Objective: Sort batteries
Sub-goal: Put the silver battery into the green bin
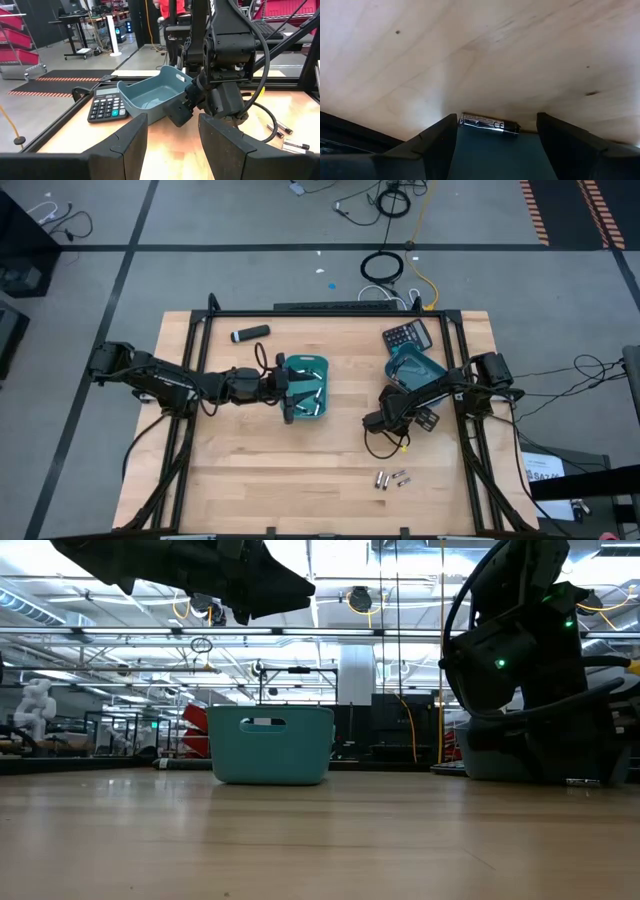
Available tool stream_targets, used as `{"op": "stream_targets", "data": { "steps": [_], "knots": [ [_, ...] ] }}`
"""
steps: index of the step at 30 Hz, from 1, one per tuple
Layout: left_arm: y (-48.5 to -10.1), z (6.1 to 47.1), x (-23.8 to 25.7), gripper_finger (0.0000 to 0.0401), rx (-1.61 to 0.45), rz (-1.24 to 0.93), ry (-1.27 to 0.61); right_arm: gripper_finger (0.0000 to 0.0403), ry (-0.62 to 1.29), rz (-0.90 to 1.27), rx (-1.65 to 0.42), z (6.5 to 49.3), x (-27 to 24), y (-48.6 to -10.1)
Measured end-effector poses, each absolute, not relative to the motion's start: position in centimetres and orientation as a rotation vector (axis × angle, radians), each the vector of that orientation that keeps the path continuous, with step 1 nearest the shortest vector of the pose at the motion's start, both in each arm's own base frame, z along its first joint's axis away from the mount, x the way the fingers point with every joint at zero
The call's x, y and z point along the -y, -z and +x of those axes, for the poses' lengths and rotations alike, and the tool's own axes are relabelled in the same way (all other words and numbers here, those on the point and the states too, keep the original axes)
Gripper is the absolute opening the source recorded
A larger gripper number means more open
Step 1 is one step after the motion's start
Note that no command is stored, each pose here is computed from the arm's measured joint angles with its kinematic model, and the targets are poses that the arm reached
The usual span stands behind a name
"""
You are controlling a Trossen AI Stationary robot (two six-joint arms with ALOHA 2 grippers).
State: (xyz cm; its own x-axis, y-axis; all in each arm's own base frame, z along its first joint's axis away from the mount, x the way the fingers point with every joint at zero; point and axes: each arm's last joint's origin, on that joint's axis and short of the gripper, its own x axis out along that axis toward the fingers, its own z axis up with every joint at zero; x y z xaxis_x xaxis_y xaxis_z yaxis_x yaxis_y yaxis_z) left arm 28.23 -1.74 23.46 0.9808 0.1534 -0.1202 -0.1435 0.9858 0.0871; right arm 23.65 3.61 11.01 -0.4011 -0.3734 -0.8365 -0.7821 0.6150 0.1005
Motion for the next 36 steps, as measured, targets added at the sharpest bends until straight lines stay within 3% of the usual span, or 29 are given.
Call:
{"op": "stream_targets", "data": {
  "steps": [13, 25, 36],
  "knots": [
    [-23.5, 28.2, 1.7, 0.0186, -0.123, 0.078, -0.150, 0.0268, -0.455, -0.805, -2.039, 23.5, -3.9, -11.0],
    [-23.5, 28.2, 2.2, 0.0186, -0.122, 0.079, -0.132, 0.0261, -0.600, -0.995, -2.079, 20.9, -5.0, -9.8],
    [-24.0, 28.1, 2.3, 0.0186, -0.094, 0.082, -0.130, 0.0220, -0.533, -1.002, -2.030, 21.6, -5.8, -9.8]
  ]
}}
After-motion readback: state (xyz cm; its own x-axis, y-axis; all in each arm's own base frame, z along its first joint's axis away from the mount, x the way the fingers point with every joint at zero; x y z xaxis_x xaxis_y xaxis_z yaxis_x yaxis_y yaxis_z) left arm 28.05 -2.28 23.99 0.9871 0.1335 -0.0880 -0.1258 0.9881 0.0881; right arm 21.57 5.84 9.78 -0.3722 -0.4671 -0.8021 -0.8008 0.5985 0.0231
